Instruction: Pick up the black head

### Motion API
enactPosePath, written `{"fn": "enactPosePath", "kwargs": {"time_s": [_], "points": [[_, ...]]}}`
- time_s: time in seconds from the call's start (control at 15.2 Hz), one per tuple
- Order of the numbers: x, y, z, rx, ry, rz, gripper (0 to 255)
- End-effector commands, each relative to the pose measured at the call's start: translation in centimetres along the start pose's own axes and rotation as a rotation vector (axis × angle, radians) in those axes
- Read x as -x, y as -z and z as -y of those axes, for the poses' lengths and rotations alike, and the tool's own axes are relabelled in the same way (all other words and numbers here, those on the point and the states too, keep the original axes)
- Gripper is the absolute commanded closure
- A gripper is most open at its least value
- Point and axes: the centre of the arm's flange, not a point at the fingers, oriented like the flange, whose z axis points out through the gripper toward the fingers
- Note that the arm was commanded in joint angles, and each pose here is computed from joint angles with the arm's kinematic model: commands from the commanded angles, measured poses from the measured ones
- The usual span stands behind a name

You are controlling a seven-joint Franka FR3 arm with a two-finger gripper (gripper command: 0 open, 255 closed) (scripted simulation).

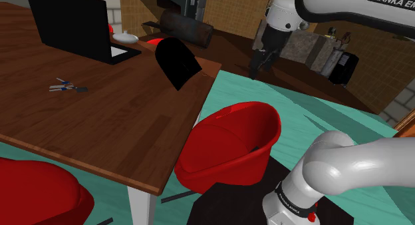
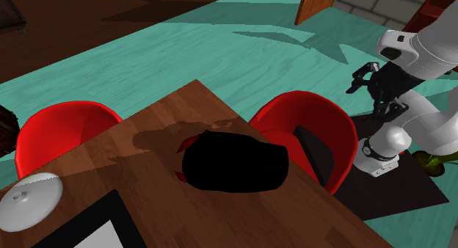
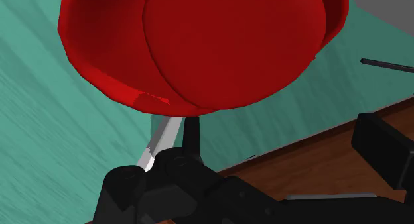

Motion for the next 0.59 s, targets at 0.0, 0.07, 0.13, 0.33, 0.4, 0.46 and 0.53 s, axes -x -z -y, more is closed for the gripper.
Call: {"fn": "enactPosePath", "kwargs": {"time_s": [0.0, 0.07, 0.13, 0.33, 0.4, 0.46, 0.53], "points": [[0.0, 0.0, 0.0, 0.0, 0.0, 0.0, 0], [-1.2, -0.4, -0.5, -0.052, -0.011, -0.002, 0], [-2.4, -0.8, -0.9, -0.104, -0.021, -0.004, 0], [-5.9, -2.1, -2.2, -0.261, -0.053, -0.01, 0], [-7.1, -2.6, -2.6, -0.313, -0.064, -0.012, 0], [-8.2, -3.1, -3.0, -0.365, -0.074, -0.014, 0], [-9.4, -3.6, -3.3, -0.417, -0.085, -0.016, 0]]}}
